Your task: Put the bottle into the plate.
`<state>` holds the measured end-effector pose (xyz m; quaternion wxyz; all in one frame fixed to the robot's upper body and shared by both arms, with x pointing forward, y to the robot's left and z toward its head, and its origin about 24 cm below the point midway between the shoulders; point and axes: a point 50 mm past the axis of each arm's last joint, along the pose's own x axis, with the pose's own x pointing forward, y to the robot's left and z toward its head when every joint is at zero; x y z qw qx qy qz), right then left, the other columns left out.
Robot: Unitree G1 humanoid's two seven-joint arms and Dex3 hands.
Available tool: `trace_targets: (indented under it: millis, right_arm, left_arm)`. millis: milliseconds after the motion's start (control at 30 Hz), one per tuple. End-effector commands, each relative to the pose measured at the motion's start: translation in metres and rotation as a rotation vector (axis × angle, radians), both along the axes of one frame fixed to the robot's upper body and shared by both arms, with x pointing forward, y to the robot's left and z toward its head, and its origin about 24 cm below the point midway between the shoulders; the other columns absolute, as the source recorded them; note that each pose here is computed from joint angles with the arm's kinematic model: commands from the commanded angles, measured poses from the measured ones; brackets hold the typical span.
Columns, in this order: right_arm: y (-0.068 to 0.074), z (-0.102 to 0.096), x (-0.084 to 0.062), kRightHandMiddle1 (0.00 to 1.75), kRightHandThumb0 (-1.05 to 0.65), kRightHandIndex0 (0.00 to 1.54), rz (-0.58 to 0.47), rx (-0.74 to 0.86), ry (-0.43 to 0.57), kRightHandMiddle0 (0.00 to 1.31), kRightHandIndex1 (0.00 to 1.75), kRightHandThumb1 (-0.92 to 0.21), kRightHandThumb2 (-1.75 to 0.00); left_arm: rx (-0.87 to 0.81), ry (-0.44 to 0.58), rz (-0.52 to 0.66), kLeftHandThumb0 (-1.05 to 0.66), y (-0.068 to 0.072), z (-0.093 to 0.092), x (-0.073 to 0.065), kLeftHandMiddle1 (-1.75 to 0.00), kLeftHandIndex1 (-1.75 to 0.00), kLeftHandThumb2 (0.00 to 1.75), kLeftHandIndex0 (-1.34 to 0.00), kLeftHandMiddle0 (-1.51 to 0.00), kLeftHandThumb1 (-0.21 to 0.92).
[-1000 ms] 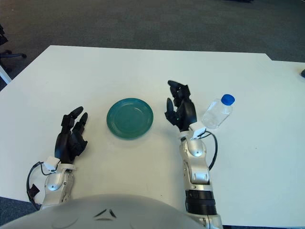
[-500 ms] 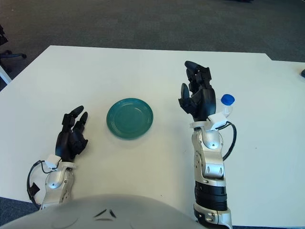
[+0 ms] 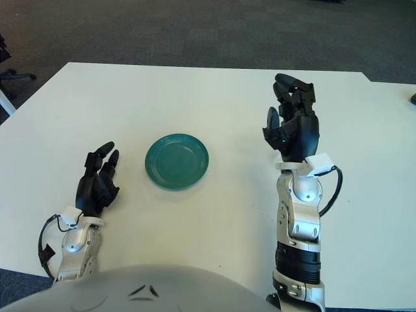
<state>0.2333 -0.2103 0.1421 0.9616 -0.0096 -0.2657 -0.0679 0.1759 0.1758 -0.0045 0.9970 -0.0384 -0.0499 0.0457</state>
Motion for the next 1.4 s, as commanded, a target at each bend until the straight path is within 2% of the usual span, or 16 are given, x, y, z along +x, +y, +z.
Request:
trace_targets:
  millis: [0,433,700,1067,1200,1233,1367]
  right_arm:
    - [-0.006,0.0,-0.001,1.13,-0.63,0.47,-0.021,-0.007,-0.021,0.33,0.62,-0.92,-0.61]
    - [-0.013,-0.005,-0.003,1.11,-0.6,0.42,-0.083,-0.022,-0.006,0.29,0.61,-0.92,-0.59]
    - [-0.036,-0.003,-0.008,1.09,-0.6,0.41,-0.163,-0.016,-0.017,0.25,0.58,-0.92,-0.56]
    - [-0.046,-0.007,-0.011,1.11,-0.58,0.39,-0.277,-0.004,-0.018,0.28,0.51,-0.92,-0.52]
    - [-0.046,-0.011,-0.012,1.2,-0.55,0.4,-0.303,0.007,-0.001,0.3,0.49,-0.88,-0.54]
    - [-0.045,-0.012,-0.012,1.36,-0.48,0.41,-0.307,0.01,0.002,0.3,0.49,-0.9,-0.5]
    - [-0.043,-0.015,-0.012,1.55,-0.39,0.41,-0.334,0.019,0.023,0.31,0.5,-0.91,-0.43]
  left_arm:
    - [-0.032,0.13,0.006,-0.83,0.004,-0.026,-0.014,0.0,-0.89,0.96,-0.01,-0.3,0.92]
    - [-0.025,0.126,-0.005,-0.84,0.011,-0.028,-0.01,0.0,-0.9,0.96,-0.01,-0.3,0.92]
    - [-0.014,0.133,-0.005,-0.84,0.018,-0.03,-0.008,-0.01,-0.9,0.96,-0.02,-0.31,0.92]
    - [-0.024,0.137,-0.002,-0.85,0.025,-0.033,-0.003,0.0,-0.89,0.97,0.0,-0.31,0.92]
    - [-0.025,0.134,-0.004,-0.84,0.027,-0.034,-0.002,0.0,-0.88,0.98,0.0,-0.31,0.92]
    - [-0.026,0.134,-0.005,-0.84,0.027,-0.034,-0.002,0.0,-0.88,0.98,0.0,-0.31,0.92]
    - [-0.029,0.13,-0.006,-0.84,0.03,-0.034,0.0,0.0,-0.87,0.97,0.0,-0.31,0.92]
